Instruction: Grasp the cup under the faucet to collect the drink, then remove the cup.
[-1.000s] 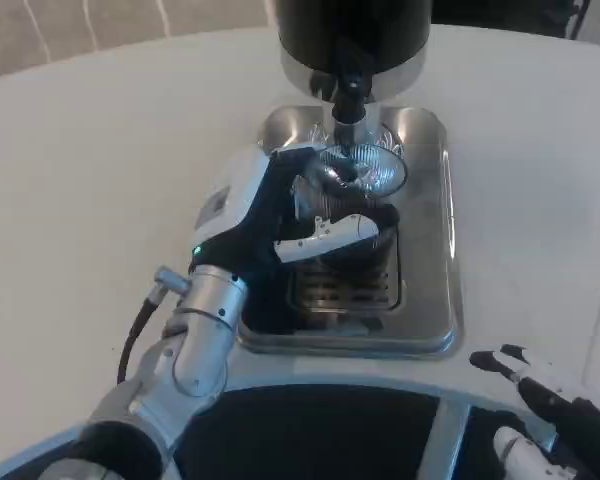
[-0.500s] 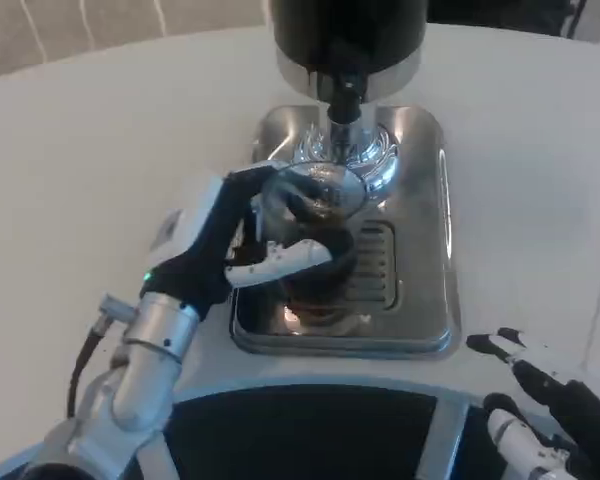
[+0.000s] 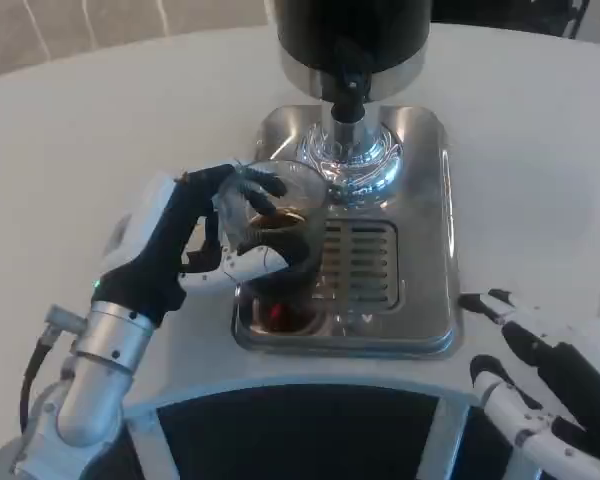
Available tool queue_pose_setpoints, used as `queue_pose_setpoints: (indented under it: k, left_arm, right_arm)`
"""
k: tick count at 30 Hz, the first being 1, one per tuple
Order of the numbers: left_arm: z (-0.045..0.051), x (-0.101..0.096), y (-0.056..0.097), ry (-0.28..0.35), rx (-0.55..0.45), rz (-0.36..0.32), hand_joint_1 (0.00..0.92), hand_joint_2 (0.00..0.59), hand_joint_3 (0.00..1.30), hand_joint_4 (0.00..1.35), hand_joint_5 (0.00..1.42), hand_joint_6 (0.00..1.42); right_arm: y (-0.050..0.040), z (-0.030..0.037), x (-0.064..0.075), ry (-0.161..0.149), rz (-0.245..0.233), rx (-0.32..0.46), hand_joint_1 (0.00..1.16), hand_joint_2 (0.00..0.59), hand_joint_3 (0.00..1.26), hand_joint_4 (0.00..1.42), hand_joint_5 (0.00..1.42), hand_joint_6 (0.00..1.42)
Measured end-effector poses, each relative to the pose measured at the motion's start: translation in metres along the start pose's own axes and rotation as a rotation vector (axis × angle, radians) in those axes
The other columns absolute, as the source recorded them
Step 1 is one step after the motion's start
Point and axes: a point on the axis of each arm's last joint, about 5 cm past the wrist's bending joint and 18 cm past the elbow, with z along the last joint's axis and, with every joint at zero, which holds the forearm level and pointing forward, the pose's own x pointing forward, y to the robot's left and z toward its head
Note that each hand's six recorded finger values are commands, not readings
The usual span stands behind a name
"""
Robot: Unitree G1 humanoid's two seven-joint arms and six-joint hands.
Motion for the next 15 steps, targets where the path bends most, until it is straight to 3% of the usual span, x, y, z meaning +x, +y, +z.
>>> queue_pose_setpoints:
  k: [15]
  left_arm:
    - [0.0006,-0.029,0.024,-0.068,-0.005,-0.018,0.606,0.006,0.91,1.11,1.36,0.75]
  right_arm:
    - [-0.0076,0.0068,0.007,-0.028,-0.051,-0.043,0.0,0.544,0.07,0.0,0.0,0.0]
